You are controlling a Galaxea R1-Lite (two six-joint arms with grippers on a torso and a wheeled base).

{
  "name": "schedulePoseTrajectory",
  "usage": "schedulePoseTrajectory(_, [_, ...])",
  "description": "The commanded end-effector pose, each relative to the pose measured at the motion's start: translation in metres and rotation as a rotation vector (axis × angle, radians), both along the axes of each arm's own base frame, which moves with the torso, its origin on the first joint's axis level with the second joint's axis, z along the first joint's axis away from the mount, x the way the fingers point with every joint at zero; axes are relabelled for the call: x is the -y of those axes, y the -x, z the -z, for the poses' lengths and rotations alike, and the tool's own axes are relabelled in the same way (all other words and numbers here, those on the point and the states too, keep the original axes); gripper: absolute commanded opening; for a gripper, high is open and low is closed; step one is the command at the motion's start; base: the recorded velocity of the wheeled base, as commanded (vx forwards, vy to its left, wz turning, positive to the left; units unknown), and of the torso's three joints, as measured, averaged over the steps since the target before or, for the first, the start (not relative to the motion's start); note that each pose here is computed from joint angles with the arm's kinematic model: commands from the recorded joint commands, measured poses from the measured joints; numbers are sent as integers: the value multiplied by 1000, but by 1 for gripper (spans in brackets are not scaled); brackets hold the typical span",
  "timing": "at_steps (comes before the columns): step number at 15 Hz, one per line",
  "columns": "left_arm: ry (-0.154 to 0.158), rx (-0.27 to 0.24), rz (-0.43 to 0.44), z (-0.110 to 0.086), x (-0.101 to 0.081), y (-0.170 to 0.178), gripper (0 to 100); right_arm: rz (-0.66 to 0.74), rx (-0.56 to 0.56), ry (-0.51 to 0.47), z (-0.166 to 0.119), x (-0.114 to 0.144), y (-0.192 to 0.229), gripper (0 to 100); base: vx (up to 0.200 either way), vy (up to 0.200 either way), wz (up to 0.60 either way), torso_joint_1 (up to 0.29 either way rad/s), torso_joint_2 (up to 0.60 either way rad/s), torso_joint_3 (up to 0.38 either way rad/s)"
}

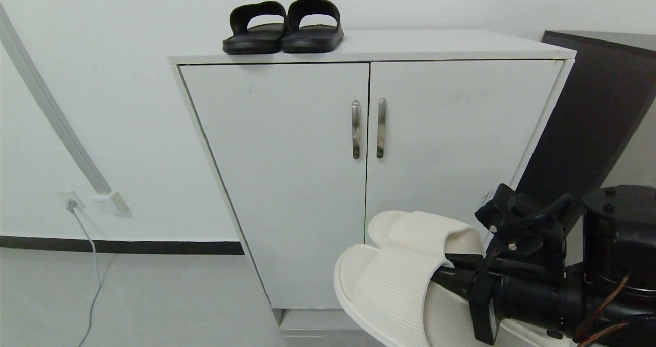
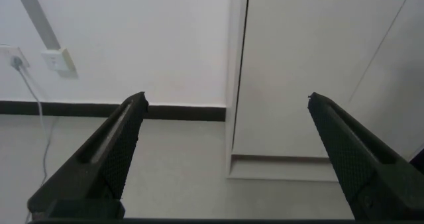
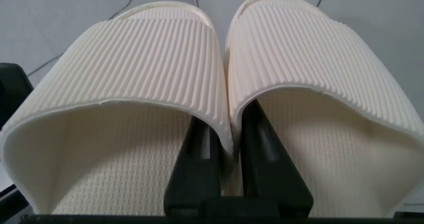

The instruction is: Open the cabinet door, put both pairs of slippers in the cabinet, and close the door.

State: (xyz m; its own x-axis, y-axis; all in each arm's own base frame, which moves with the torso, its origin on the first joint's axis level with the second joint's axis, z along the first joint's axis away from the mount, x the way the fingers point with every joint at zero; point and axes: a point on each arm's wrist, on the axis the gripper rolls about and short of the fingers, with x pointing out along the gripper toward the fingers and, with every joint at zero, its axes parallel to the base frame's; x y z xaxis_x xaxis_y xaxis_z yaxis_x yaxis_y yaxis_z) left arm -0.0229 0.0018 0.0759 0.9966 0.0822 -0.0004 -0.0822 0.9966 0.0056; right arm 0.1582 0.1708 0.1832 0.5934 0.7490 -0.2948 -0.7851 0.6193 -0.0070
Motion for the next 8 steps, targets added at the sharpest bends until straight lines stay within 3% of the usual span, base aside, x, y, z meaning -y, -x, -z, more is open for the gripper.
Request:
schedulePoseTrajectory(1, [-30, 7, -16, -2, 0, 0, 100, -6, 4, 1, 0, -1, 0, 0, 0, 0, 0, 2, 266, 251])
schedulePoseTrajectory(2, [-59, 1, -16, -2, 0, 0, 100, -6, 2, 4, 1, -1, 0, 0, 0, 0, 0, 7, 154, 139])
schedulePoseTrajectory(4, [-60, -52, 4, -3, 0, -4, 100, -6, -4, 9, 3, -2, -1, 0, 0, 0, 0, 0, 68, 71])
schedulePoseTrajectory(5, [-71, -44, 2, -5, 0, -3, 100, -6, -7, 13, 4, -1, 0, 0, 0, 0, 0, 0, 0, 0])
schedulePoseTrajectory(7, [-40, 34, 2, -50, 0, 1, 100, -8, -7, 12, 4, -1, 0, 0, 0, 0, 0, 0, 0, 0])
schedulePoseTrajectory(8, [-8, 20, 18, -76, 0, -6, 100, -15, -11, 13, 5, -1, 0, 0, 0, 0, 0, 0, 0, 0])
